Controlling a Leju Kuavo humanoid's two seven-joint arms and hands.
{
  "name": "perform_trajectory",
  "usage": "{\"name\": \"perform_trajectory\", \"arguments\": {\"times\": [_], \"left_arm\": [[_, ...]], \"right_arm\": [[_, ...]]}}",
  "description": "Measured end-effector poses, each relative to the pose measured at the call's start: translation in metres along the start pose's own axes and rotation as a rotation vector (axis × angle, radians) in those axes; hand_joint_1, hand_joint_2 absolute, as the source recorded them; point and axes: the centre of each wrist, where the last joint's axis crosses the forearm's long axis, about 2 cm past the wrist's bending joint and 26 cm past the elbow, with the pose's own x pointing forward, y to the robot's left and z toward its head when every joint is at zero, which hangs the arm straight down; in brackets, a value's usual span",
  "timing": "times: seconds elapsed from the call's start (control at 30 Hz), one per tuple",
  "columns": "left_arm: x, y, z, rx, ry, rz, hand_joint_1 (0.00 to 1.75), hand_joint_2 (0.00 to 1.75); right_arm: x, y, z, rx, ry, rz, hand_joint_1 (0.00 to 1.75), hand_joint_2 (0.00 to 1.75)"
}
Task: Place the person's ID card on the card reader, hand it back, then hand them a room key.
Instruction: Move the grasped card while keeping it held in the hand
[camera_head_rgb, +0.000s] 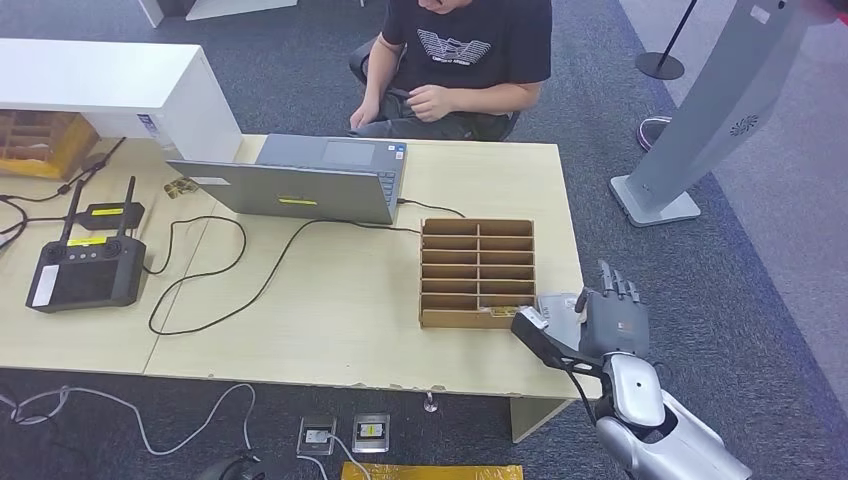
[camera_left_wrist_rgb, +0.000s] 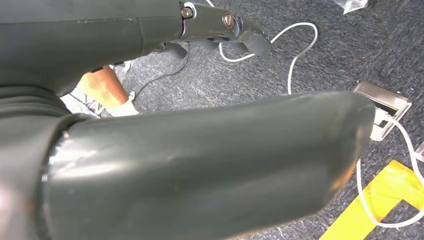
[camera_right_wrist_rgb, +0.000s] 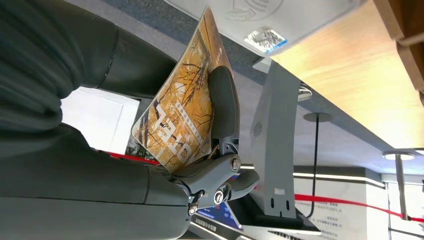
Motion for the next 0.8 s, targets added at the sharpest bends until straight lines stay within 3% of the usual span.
{"name": "perform_trajectory", "arguments": {"times": [0.8], "left_arm": [[0.001,0.001,-0.001,-0.001,0.008,-0.026,0.00,0.00]], "right_arm": [[-0.020,0.026,0.019,0.072,0.137,-0.054,1.75,1.75]]}}
